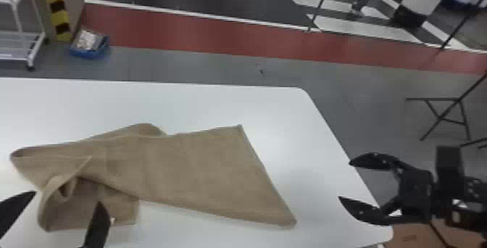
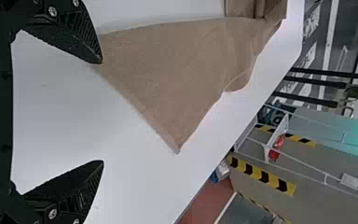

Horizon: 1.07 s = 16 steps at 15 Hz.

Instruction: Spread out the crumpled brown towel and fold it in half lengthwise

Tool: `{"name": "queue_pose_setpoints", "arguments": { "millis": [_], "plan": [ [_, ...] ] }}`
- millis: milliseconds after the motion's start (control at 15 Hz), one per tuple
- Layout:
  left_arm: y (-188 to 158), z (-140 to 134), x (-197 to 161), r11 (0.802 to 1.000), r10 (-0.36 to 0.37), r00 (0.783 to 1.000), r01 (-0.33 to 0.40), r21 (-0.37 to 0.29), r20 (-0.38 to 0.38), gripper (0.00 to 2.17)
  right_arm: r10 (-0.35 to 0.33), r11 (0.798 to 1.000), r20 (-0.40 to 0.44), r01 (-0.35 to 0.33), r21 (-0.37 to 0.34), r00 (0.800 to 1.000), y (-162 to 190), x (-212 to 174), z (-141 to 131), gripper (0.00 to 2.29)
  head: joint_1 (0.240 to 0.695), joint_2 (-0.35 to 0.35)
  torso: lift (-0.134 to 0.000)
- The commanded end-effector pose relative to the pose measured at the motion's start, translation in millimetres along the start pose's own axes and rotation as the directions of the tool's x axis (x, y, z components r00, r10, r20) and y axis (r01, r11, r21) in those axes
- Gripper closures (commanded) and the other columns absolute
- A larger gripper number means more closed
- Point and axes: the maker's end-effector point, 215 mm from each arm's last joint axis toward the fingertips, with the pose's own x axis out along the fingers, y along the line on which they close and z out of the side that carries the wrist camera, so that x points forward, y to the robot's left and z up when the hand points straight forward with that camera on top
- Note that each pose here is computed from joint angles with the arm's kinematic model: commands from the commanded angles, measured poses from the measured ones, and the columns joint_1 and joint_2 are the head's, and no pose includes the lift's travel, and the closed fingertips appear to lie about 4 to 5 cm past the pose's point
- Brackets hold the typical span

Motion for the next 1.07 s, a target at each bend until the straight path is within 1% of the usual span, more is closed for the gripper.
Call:
{"name": "queue_pose_setpoints", "arguments": {
  "millis": [0, 133, 200, 267, 333, 467, 533, 600, 667, 800, 933, 1000],
  "plan": [
    [-15.8, 2.0, 3.9, 1.0, -0.026, 1.0, 0.025, -0.017, -0.014, 0.15, -0.073, 0.995, -0.035, 0.075, 0.059, 0.997, -21.9, -25.9, -34.6, 0.13, 0.695, -0.35, -0.125],
    [-33.6, 10.9, 8.7, 0.998, -0.055, 0.998, 0.055, -0.029, -0.008, 0.2, -0.131, 0.984, -0.04, 0.134, 0.114, 0.991, -32.4, -44.0, -52.7, 0.13, 0.695, -0.35, -0.125],
    [-41.1, 13.4, 10.7, 0.997, -0.075, 0.997, 0.075, -0.028, -0.008, 0.21, -0.143, 0.98, -0.043, 0.148, 0.13, 0.989, -33.1, -48.5, -59.0, 0.13, 0.695, -0.35, -0.125],
    [-50.9, 6.2, 12.4, 0.994, -0.108, 0.993, 0.106, -0.031, -0.039, 0.21, -0.148, 0.979, -0.041, 0.152, 0.138, 0.988, -32.2, -49.0, -60.3, 0.13, 0.695, -0.35, -0.125],
    [-61.4, -8.5, 11.9, 0.989, -0.144, 0.985, 0.141, -0.039, -0.094, 0.21, -0.148, 0.979, -0.04, 0.153, 0.139, 0.988, -31.5, -48.6, -60.0, 0.13, 0.695, -0.35, -0.125],
    [-77.1, -29.7, 6.1, 0.976, -0.216, 0.962, 0.211, -0.046, -0.167, 0.21, -0.15, 0.979, -0.032, 0.153, 0.138, 0.988, -30.6, -47.9, -57.1, 0.13, 0.695, -0.35, -0.125],
    [-85.5, -43.6, 2.6, 0.968, -0.251, 0.942, 0.247, -0.048, -0.224, 0.21, -0.151, 0.978, -0.029, 0.153, 0.14, 0.988, -29.5, -47.2, -56.6, 0.13, 0.695, -0.35, -0.125],
    [-85.2, -47.4, 2.1, 0.966, -0.259, 0.935, 0.254, -0.051, -0.244, 0.21, -0.151, 0.978, -0.026, 0.153, 0.144, 0.988, -28.1, -46.3, -56.6, 0.13, 0.695, -0.35, -0.125],
    [-87.3, -46.2, 2.3, 0.963, -0.269, 0.932, 0.264, -0.053, -0.243, 0.21, -0.151, 0.977, -0.024, 0.153, 0.147, 0.988, -27.3, -45.8, -56.9, 0.13, 0.695, -0.35, -0.125],
    [-92.7, -34.2, 3.6, 0.96, -0.279, 0.934, 0.273, -0.059, -0.221, 0.21, -0.147, 0.977, -0.025, 0.149, 0.151, 0.989, -23.3, -45.5, -58.0, 0.13, 0.695, -0.35, -0.125],
    [-110.4, -18.5, 6.3, 0.953, -0.304, 0.934, 0.297, -0.062, -0.191, 0.21, -0.151, 0.976, -0.03, 0.154, 0.155, 0.988, -21.4, -48.9, -60.6, 0.13, 0.695, -0.35, -0.125],
    [-122.1, -13.5, 7.3, 0.946, -0.323, 0.929, 0.317, -0.064, -0.182, 0.21, -0.153, 0.975, -0.031, 0.156, 0.156, 0.988, -20.5, -50.7, -61.0, 0.13, 0.695, -0.35, -0.125]
  ]
}}
